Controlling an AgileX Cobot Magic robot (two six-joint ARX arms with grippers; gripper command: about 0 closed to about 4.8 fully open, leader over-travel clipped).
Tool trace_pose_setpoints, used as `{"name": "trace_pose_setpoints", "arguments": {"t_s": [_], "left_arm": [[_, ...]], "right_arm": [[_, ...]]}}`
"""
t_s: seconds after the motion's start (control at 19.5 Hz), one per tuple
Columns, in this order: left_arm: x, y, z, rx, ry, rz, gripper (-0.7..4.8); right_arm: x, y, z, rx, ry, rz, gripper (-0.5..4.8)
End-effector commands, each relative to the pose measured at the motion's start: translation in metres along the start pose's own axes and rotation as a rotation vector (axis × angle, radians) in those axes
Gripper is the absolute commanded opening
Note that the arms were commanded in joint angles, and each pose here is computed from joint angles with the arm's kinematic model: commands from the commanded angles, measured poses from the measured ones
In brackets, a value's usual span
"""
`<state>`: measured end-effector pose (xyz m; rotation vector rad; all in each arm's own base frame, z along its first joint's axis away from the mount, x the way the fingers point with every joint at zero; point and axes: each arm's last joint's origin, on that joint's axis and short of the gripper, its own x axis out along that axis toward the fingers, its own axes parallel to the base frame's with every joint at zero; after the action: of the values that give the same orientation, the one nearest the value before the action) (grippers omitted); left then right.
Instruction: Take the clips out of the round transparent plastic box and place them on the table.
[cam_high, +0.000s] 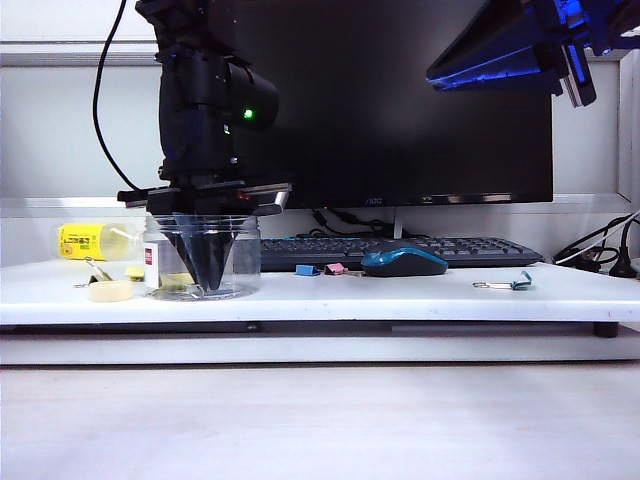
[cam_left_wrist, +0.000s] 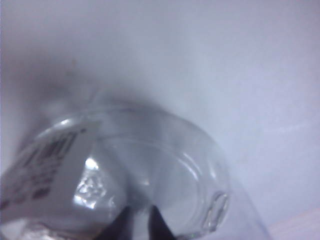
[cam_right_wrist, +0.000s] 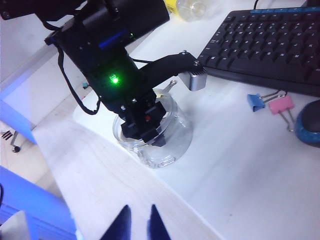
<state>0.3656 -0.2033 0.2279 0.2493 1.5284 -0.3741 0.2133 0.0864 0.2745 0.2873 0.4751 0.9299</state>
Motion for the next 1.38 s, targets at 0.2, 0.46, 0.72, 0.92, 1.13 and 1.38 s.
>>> {"name": "trace_pose_setpoints", "arguments": {"t_s": [0.2, 0.46, 0.72, 0.92, 1.13, 1.38], "left_arm": [[0.001, 0.001, -0.002, 0.099, 0.02, 0.035, 1.65], [-0.008, 0.004, -0.009, 0.198, 0.059, 0.154, 1.65], [-0.009, 0.005, -0.009, 0.221, 0.054, 0.19, 1.64], [-0.012, 0.004, -0.01, 0.248, 0.046, 0.19, 1.6], [-0.022, 0.004, -0.013, 0.292, 0.024, 0.19, 1.48], [-0.04, 0.002, -0.012, 0.301, -0.008, 0.175, 1.0]], "right_arm": [[0.0, 0.001, 0.002, -0.023, -0.016, -0.006, 0.53], [0.0, 0.0, 0.003, -0.024, -0.023, -0.026, 0.53], [0.0, 0.0, 0.003, -0.024, -0.024, -0.03, 0.53], [0.0, 0.0, 0.003, -0.024, -0.024, -0.03, 0.53], [0.0, 0.0, 0.003, -0.024, -0.024, -0.03, 0.53], [0.0, 0.0, 0.003, -0.023, -0.023, -0.029, 0.53]]}}
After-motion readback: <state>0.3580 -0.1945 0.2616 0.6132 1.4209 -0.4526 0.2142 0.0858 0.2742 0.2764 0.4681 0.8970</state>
